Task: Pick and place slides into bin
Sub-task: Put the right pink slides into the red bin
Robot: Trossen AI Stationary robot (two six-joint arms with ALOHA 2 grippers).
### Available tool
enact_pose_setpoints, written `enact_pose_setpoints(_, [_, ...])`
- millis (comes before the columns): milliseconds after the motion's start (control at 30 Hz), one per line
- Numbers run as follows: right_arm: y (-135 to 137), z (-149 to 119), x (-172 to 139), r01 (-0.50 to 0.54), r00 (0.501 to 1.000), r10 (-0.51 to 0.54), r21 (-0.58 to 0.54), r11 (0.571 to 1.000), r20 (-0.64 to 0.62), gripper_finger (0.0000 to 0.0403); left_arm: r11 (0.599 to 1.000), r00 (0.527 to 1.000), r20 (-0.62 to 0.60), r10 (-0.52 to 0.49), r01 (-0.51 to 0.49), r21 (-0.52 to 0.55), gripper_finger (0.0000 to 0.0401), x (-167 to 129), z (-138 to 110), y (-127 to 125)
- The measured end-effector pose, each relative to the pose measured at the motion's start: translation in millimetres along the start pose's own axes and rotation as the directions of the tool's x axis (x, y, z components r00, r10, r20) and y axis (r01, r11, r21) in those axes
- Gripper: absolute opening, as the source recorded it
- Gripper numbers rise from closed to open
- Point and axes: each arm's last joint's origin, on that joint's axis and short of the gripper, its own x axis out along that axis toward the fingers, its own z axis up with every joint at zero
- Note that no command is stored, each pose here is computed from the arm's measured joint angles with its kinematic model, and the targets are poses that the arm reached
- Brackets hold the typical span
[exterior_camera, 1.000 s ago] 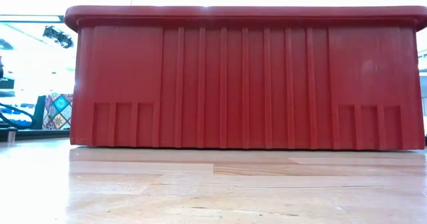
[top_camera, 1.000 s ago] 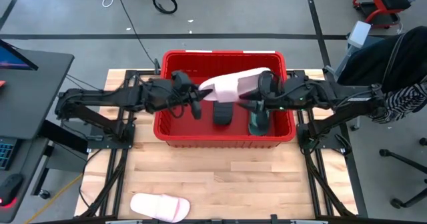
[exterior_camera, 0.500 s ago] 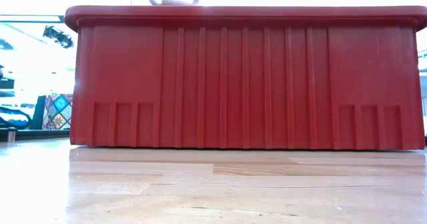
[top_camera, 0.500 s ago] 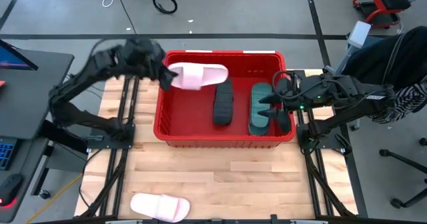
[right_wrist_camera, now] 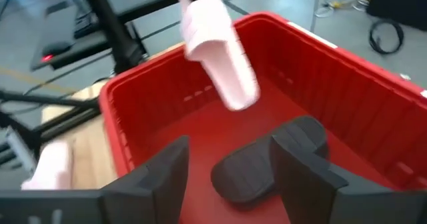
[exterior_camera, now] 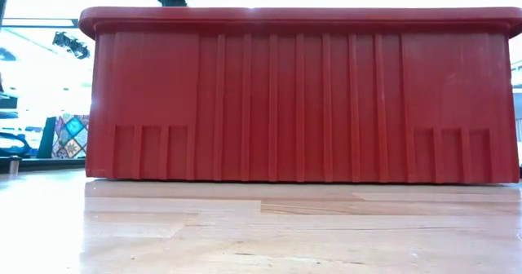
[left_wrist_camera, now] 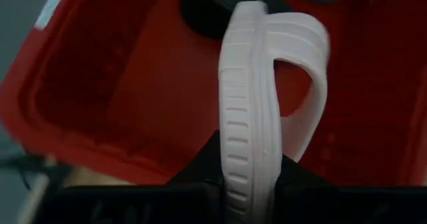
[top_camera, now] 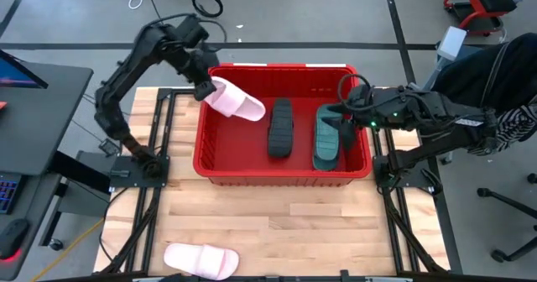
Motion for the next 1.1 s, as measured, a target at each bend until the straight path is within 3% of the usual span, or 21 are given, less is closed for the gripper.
enact_pose_setpoints(133, [-7.1, 3.4, 9.7, 0.054, 0.999, -0.054, 0.08, 0.995, -0.002, 0.021, 0.98, 0.998, -0.052, -0.038, 0.048, 0.196, 0.0039, 18.9, 7.5, 5.4])
enact_pose_setpoints(267, [-10.8, 4.6, 21.6, 0.098, 0.995, -0.096, 0.138, 0.986, -0.019, 0.021, 0.923, 0.992, -0.104, -0.067, 0.101, 0.37, 0.0039, 39.8, 16.7, 0.4])
enact_pose_setpoints(400, [-9.9, 3.5, 34.4, 0.123, 0.992, -0.117, 0.164, 0.979, -0.046, 0.0209, 0.873, 0.985, -0.144, -0.091, 0.149, 0.464, 0.0039, 56.4, 23.4, -5.7])
enact_pose_setpoints(800, [-9.5, 1.2, 61.4, 0.168, 0.983, -0.154, 0.157, 0.973, -0.097, 0.0209, 0.832, 0.924, -0.349, -0.153, 0.312, 0.46, 0.0039, 125.8, 26.3, -17.5])
enact_pose_setpoints(1100, [-9.9, 3.0, 64.6, 0.165, 0.985, -0.153, 0.165, 0.972, -0.085, 0.0209, 0.844, 0.872, -0.472, -0.13, 0.347, 0.408, 0.0039, 172.4, 21.5, -10.0])
